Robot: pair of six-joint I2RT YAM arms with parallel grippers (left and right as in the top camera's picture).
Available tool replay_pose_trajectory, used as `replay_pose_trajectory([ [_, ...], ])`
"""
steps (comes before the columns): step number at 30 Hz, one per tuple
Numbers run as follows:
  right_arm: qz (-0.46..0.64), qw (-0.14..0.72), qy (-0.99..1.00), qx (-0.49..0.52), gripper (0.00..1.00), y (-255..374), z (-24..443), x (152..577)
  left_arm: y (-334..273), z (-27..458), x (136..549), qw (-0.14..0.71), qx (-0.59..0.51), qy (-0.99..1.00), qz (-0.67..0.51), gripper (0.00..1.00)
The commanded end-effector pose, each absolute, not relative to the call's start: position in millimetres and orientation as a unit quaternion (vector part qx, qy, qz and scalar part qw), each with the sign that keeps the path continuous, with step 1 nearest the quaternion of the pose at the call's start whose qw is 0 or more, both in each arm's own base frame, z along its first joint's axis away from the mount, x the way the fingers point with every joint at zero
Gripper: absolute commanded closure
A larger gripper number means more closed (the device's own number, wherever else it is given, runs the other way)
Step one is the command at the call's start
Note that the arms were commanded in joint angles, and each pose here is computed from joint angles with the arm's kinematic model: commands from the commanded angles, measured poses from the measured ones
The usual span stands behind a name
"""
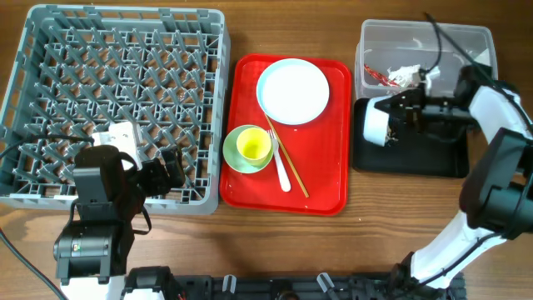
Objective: Sort waste into correct bins and load items into the dishwasher rack
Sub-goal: 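Carry the bowl right and tip the rice onto the black tray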
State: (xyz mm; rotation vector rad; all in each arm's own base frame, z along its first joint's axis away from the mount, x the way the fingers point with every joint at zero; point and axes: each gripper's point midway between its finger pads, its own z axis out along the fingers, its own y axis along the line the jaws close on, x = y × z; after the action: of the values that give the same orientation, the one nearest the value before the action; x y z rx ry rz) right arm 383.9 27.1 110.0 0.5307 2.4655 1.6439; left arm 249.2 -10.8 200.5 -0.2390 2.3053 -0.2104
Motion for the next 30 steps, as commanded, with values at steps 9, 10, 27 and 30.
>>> replay_pose_trajectory([
  [9,0.718,0.105,0.645,0.242,0.96,-5,149,372,-12,208,251,0.404,-0.094,0.906,-0.086,0.00],
  [10,0.718,0.104,0.645,0.242,0.96,-5,149,372,-12,208,251,0.404,-0.094,0.906,-0.086,0.00],
  [27,0.403,0.184,0.895,-0.045,0.95,79,187,363,-12,208,251,0.405,-0.094,0.905,-0.087,0.00],
  [30,0.292,0.246,0.910,-0.163,0.95,142,186,384,-12,208,251,0.405,-0.094,0.905,-0.086,0.00],
])
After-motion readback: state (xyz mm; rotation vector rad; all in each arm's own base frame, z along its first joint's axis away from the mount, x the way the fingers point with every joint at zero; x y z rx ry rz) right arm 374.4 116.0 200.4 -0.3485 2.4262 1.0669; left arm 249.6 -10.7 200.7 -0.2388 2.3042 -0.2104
